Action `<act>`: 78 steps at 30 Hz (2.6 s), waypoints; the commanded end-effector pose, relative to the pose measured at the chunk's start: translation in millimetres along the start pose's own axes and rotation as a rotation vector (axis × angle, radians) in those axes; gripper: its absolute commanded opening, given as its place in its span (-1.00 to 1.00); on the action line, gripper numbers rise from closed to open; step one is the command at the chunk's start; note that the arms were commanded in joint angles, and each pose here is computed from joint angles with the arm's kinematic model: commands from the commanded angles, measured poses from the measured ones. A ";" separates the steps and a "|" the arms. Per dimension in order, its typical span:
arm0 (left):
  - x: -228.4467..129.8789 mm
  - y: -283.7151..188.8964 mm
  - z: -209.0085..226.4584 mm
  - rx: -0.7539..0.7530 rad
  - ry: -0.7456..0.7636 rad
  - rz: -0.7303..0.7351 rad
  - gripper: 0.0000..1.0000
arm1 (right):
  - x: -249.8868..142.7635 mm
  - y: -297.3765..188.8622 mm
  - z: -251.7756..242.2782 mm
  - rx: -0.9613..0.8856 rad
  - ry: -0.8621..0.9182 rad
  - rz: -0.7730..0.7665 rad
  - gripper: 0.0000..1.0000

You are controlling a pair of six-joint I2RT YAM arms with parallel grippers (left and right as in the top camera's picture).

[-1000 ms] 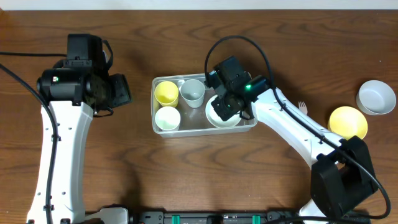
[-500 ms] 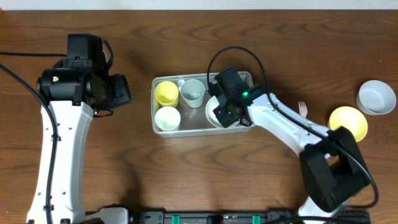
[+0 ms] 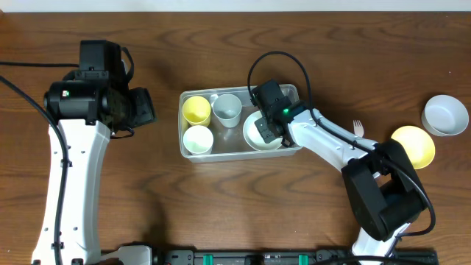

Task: Pack container
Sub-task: 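Carry the white bowl into the container's right side and release, then move the right gripper to the yellow bowl and grasp it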

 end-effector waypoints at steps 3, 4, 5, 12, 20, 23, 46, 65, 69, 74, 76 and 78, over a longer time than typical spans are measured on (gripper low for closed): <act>-3.1 3.4 2.1 0.006 -0.009 0.018 0.28 | 0.8 0.7 -20.1 -0.087 0.092 -0.008 -0.97; -3.2 3.4 2.1 0.006 -0.009 0.018 0.28 | 1.0 0.8 -21.0 -0.089 0.094 -0.009 -0.97; -3.3 3.4 2.2 0.006 -0.009 0.018 0.28 | 1.2 0.9 -21.8 -0.089 0.096 -0.010 -0.97; -3.9 3.4 2.4 0.007 -0.009 0.021 0.28 | 8.2 1.2 -28.1 -0.099 0.206 -0.048 -0.97; -4.0 3.4 2.4 0.008 -0.009 0.022 0.28 | 17.4 0.6 -29.4 -0.098 0.230 -0.092 -0.90; -3.9 3.4 2.4 0.007 -0.009 0.021 0.28 | 20.4 0.5 -30.8 -0.098 0.251 -0.108 -0.84; -5.3 3.4 3.0 0.010 -0.009 0.028 0.28 | 22.5 -220.1 -116.4 -0.149 0.468 -0.430 0.17; -5.3 3.4 3.0 0.010 -0.009 0.028 0.28 | -161.1 -150.5 -253.9 -0.252 1.081 0.179 0.38; -5.3 3.4 3.0 0.010 -0.009 0.028 0.28 | -170.9 -115.7 -251.5 -0.213 1.082 0.300 0.37; -5.3 3.4 3.1 0.011 -0.009 0.028 0.28 | -182.0 -75.9 -246.9 -0.169 1.078 0.418 0.37; -5.4 3.4 3.0 0.010 -0.008 0.028 0.28 | -186.1 -62.7 -245.3 -0.158 1.076 0.453 0.38; -5.4 3.4 3.0 0.010 -0.009 0.028 0.28 | -189.6 -51.4 -243.8 -0.148 1.075 0.482 0.38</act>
Point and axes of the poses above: each gripper's point midway between its finger pads, its own y axis out along the fingers, its own z axis along the line the jaws close on, x = y × z, the point moved 3 cm from there along -y, back along the fingers, and after that the axes turned 5 degrees about -y, right-handed, at the moved point
